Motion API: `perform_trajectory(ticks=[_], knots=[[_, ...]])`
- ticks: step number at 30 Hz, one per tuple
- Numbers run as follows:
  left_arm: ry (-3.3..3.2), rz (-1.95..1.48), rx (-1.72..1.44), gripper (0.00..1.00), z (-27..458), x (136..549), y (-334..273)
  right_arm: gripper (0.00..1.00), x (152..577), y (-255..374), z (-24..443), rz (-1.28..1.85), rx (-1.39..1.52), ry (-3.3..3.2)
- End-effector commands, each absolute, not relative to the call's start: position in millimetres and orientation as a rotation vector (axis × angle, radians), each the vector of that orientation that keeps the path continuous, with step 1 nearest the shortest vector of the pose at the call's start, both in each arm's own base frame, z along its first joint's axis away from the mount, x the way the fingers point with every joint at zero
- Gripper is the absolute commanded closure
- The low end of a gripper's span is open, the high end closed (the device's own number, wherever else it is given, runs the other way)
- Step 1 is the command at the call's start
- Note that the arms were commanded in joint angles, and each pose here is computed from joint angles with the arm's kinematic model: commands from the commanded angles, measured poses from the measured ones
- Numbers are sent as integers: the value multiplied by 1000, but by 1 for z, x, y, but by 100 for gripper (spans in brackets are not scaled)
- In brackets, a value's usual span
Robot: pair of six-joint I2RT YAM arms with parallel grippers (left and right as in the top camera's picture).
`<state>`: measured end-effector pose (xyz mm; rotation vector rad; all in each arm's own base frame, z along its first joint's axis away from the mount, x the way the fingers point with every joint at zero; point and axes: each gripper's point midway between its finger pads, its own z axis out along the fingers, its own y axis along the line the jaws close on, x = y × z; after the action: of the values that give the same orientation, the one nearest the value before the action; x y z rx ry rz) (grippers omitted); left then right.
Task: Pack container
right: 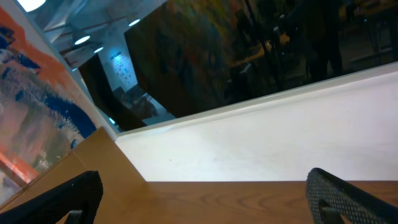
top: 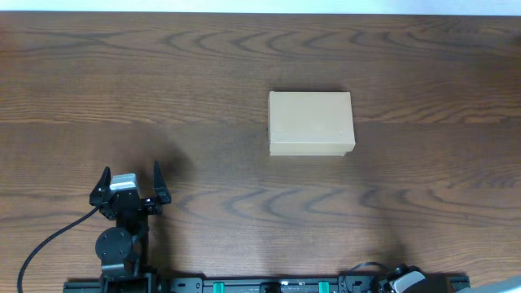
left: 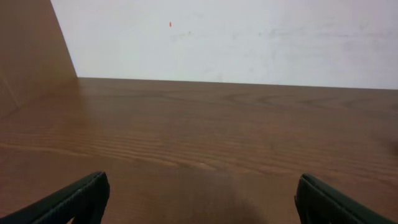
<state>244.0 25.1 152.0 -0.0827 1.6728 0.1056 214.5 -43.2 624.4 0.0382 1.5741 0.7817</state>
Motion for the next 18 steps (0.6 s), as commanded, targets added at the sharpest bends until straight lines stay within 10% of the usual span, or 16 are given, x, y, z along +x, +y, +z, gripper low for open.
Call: perform_trajectory(ticks=[1,18], knots=[[1730,110,-93,5,135,242,27,1,212,-40,621,722,-8,1605],[1730,110,-93,5,135,242,27,1,250,-23,660,338,-507,1177]])
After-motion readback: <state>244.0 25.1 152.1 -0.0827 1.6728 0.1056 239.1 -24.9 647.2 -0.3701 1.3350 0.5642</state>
